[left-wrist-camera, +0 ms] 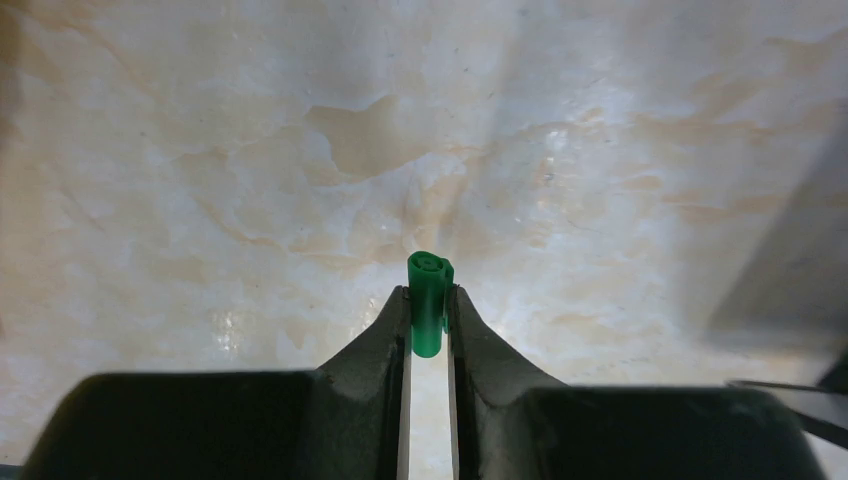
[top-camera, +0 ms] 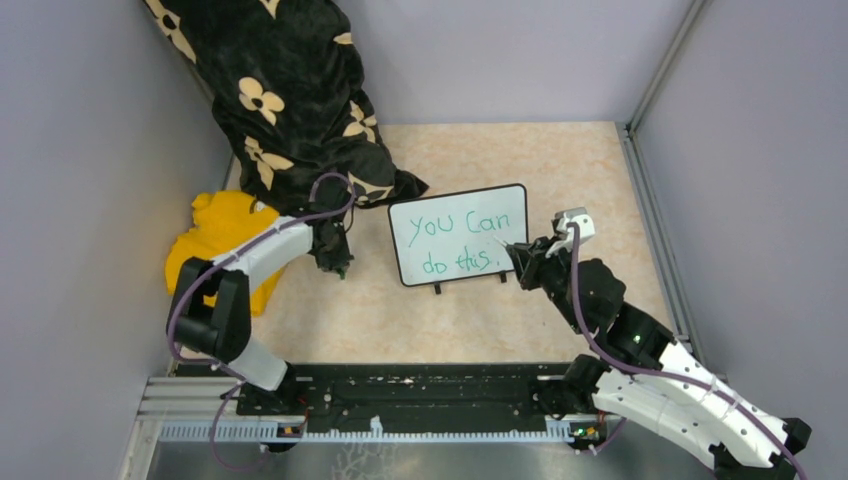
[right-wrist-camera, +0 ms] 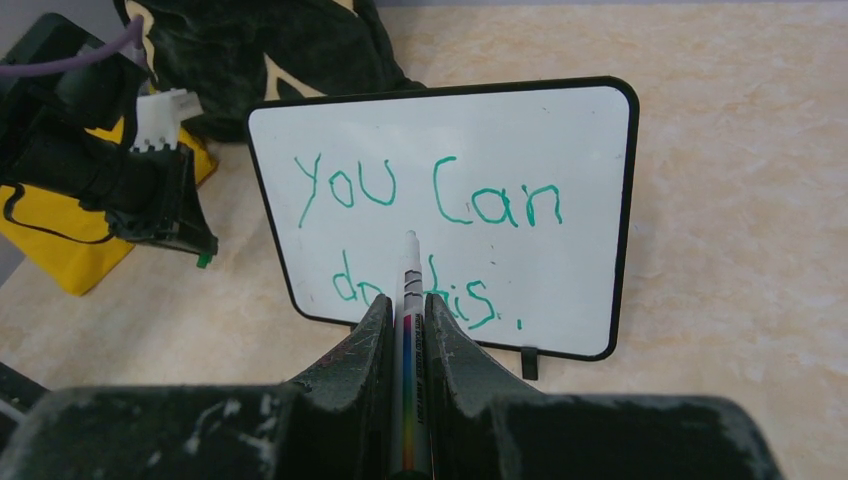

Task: Write a sentence on the whiteboard
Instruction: Close the whiteboard marker at the center of the board.

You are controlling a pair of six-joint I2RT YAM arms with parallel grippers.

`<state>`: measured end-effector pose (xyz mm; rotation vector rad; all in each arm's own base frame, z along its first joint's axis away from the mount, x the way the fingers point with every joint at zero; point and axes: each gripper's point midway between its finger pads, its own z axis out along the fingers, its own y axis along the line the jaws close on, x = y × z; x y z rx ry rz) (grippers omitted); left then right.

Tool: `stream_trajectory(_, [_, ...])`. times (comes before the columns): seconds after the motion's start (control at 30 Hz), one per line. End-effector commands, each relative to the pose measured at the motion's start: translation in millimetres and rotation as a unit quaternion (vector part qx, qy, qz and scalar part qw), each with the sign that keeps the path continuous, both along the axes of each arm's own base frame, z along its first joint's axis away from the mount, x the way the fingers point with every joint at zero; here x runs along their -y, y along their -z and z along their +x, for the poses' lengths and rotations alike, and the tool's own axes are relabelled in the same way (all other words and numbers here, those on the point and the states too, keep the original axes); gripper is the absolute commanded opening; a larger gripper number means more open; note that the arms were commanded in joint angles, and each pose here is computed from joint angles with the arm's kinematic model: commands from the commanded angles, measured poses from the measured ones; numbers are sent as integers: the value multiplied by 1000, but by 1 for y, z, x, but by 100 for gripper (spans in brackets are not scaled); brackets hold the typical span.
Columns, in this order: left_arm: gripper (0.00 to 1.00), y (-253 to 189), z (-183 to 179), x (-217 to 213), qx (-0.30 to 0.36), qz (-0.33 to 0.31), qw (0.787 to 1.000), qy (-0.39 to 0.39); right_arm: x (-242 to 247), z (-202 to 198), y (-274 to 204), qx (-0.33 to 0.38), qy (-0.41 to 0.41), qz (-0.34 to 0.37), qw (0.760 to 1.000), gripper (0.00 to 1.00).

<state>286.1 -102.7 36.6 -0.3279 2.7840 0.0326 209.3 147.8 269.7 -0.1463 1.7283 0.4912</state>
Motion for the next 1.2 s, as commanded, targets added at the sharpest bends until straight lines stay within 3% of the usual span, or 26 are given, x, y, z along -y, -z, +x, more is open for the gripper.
stream_trajectory(0.0, [0, -63, 20, 3, 75, -27, 997, -21, 0, 1, -50, 48, -3, 35, 998, 0])
stream_trajectory(0.2, [0, -144, 38, 11, 182, -80, 980, -23, -2, 0, -82, 84, -17, 39, 996, 0])
stream_trajectory(0.33, [0, -205, 48, 25, 282, -149, 948, -11, -9, 1, -108, 114, -31, 46, 992, 0])
stream_trajectory(0.47, [0, -279, 47, 44, 397, -235, 887, 27, -23, 6, -141, 156, -48, 68, 984, 0])
stream_trajectory(0.7, [0, -378, 33, 87, 510, -392, 758, 110, -50, 14, -179, 220, -80, 106, 966, 0])
stream_trajectory(0.9, [0, -422, 10, 108, 536, -513, 655, 148, -58, 6, -197, 260, -103, 152, 948, 0])
stream_trajectory(1.1, [0, -450, -3, 114, 526, -591, 593, 151, -63, -3, -212, 280, -122, 209, 929, 0])
stream_trajectory(1.17, [0, -459, -7, 113, 532, -614, 564, 150, -63, -5, -218, 290, -112, 227, 923, 0])
